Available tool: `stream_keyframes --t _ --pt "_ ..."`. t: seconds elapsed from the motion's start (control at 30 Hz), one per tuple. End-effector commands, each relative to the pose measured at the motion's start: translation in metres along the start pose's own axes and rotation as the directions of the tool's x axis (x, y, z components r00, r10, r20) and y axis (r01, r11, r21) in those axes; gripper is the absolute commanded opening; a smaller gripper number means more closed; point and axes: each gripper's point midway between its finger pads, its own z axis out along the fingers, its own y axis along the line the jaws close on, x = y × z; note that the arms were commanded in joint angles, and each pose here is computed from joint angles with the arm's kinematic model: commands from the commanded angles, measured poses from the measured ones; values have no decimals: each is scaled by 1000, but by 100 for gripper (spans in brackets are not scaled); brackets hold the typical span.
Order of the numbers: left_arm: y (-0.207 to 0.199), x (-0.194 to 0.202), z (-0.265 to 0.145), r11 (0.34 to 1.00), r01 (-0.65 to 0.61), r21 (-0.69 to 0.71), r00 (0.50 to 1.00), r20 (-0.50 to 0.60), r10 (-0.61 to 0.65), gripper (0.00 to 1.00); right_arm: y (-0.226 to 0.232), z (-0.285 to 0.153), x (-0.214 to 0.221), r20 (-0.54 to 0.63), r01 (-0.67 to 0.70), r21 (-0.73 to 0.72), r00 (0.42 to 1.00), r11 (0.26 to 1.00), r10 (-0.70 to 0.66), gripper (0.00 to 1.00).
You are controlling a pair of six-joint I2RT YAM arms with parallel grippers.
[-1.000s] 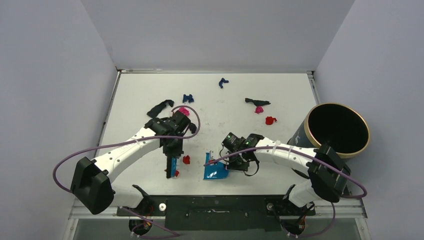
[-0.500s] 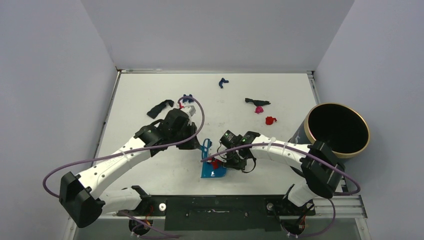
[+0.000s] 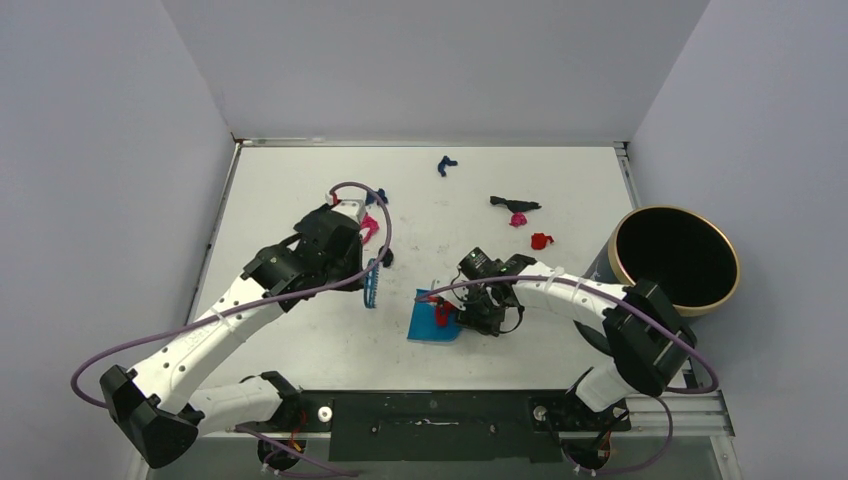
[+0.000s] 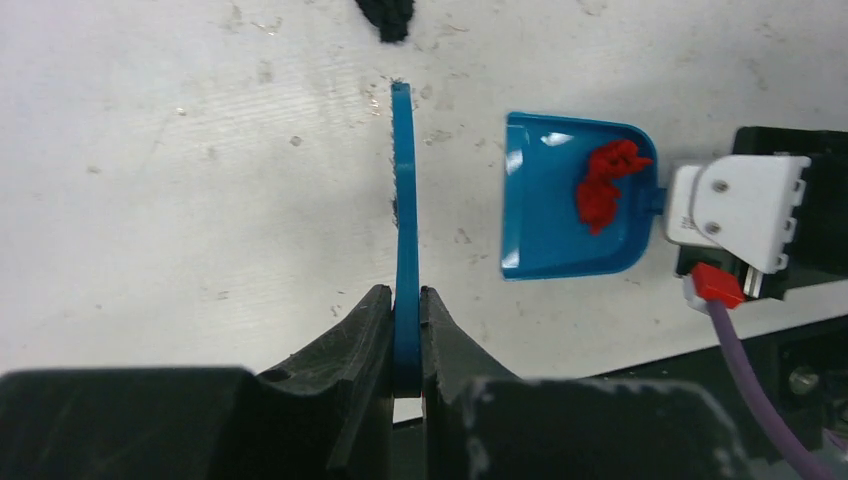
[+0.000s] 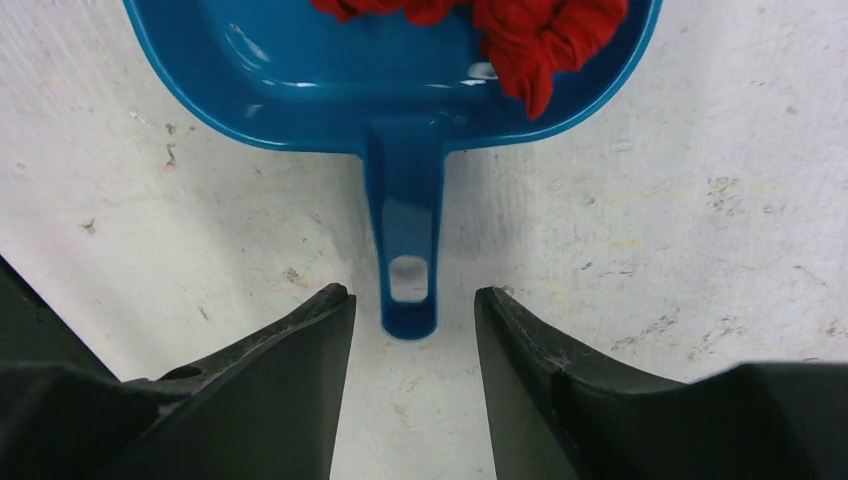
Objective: Sweep away the paper scraps from the table
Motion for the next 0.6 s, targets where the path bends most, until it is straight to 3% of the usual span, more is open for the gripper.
stream_keyframes --t 0.0,0.2,0.37,0.57 --pt "29 -20 -4 985 -82 -151 996 21 86 0 -5 -4 -4 72 20 30 997 999 -22 51" --pt "37 -28 4 982 -89 -164 995 26 95 0 -17 -6 11 152 16 56 988 998 -24 65" --pt "43 -37 16 985 -92 -144 995 24 96 0 -23 -8 15 239 -8 -9 971 1000 10 65" --pt "56 -62 31 952 -195 -237 981 -61 186 0 -9 -7 4 296 44 -110 955 993 -10 63"
